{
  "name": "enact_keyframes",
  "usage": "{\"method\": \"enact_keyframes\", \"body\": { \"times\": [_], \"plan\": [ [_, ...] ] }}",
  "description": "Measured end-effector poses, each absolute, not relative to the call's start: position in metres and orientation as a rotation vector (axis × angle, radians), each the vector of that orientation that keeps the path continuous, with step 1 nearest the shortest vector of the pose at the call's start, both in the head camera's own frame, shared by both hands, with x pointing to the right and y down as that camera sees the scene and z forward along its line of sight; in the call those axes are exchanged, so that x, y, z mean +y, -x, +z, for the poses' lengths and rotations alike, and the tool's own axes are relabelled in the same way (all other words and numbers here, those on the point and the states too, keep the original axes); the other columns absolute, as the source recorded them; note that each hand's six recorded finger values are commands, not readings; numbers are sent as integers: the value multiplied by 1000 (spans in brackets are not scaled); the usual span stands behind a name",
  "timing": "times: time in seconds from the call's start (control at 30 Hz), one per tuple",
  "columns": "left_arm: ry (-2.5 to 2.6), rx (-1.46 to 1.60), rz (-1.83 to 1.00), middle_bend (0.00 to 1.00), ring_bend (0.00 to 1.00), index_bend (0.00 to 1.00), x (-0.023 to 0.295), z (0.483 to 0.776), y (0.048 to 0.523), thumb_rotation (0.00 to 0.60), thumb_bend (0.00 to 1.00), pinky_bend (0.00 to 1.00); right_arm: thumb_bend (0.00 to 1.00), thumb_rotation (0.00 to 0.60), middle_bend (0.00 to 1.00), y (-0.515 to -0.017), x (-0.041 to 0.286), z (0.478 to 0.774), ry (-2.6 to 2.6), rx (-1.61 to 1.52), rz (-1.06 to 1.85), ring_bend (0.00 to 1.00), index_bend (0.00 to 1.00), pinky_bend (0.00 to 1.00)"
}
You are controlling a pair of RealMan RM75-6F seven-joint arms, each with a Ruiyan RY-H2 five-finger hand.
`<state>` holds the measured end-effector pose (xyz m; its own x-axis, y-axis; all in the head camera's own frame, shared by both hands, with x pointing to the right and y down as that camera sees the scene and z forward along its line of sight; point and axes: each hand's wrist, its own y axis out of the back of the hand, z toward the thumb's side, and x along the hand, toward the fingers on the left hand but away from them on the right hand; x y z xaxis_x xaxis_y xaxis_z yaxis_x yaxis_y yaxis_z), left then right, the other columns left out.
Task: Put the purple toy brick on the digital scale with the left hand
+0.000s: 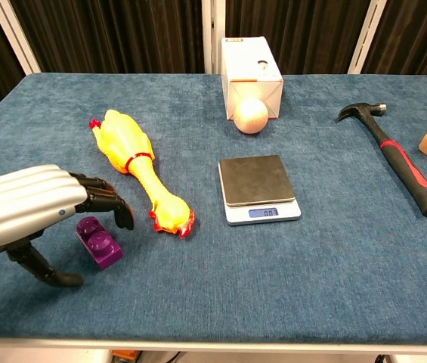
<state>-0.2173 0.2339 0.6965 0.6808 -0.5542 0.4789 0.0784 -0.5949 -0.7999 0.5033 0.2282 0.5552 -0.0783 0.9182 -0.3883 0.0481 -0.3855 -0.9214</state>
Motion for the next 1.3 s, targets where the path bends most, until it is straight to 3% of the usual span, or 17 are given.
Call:
{"method": "enact_keyframes", "body": {
  "times": [0.47,0.8,1.03,1.3],
  "plan": [
    [1992,368,-953,500,423,504,228,703,219,600,235,541,223,600,0,-506,230,558,1487,-1077,1567,0,0,0],
    [1987,476,-934,608,527,617,222,697,220,600,255,640,224,600,0,-508,230,556,1482,-1082,1571,0,0,0],
    [1997,588,-879,609,528,616,204,670,215,600,254,640,224,600,0,-506,230,559,1490,-1076,1572,0,0,0],
    [2012,716,-743,609,528,616,153,628,175,600,254,640,224,600,0,-502,232,565,1505,-1054,1577,0,0,0]
  ]
}}
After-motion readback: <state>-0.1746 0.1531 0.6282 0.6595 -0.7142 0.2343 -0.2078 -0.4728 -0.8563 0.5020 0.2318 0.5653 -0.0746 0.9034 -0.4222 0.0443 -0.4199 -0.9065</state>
